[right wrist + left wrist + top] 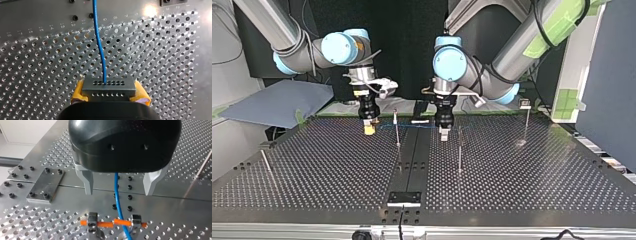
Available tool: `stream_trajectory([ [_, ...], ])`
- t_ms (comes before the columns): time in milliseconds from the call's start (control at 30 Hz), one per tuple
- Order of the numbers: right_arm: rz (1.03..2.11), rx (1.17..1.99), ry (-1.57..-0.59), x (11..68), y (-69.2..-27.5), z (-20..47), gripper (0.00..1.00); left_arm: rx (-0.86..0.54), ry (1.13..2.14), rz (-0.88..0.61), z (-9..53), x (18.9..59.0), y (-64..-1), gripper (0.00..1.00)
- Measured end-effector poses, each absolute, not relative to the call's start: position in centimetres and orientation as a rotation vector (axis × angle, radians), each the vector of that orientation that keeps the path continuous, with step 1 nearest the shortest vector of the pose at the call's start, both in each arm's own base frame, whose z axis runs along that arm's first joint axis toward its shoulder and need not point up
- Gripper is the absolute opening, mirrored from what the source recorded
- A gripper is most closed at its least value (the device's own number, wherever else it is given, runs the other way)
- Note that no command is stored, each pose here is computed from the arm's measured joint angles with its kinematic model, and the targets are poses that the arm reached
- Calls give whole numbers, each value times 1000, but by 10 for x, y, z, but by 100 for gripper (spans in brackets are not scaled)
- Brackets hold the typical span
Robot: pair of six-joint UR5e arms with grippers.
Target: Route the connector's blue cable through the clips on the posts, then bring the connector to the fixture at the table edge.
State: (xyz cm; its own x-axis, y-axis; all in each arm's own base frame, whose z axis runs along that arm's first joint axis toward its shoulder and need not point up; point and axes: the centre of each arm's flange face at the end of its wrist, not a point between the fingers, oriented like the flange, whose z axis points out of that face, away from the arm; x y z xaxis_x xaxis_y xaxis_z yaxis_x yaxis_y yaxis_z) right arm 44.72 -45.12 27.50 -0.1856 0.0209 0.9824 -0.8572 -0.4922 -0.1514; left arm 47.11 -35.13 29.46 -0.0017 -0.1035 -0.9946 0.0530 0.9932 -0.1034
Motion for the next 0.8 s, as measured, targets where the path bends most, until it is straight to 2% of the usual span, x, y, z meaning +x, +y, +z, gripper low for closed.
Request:
stream_trajectory([
  [33, 1749, 1433, -1000, 447, -451, 275, 0, -39, 1567, -118, 295, 471, -351, 100],
  [67, 1749, 1433, -1001, 447, -451, 275, 0, -38, 1567, -114, 295, 471, -351, 85],
  [100, 1748, 1433, -1001, 447, -451, 275, 0, -37, 1567, -111, 295, 471, -351, 60],
  [133, 1748, 1433, -1001, 447, -451, 275, 0, -38, 1566, -106, 295, 471, -350, 60],
  [200, 1748, 1433, -1002, 447, -451, 275, 0, -40, 1566, -100, 295, 471, -350, 22],
  [233, 1748, 1433, -1002, 447, -451, 275, 0, -42, 1566, -97, 295, 471, -349, 22],
  [267, 1748, 1433, -1002, 447, -451, 275, 0, -42, 1565, -96, 295, 472, -349, 0],
  [800, 1731, 1430, -1016, 443, -453, 274, 0, -40, 1559, -107, 295, 471, -352, 0],
])
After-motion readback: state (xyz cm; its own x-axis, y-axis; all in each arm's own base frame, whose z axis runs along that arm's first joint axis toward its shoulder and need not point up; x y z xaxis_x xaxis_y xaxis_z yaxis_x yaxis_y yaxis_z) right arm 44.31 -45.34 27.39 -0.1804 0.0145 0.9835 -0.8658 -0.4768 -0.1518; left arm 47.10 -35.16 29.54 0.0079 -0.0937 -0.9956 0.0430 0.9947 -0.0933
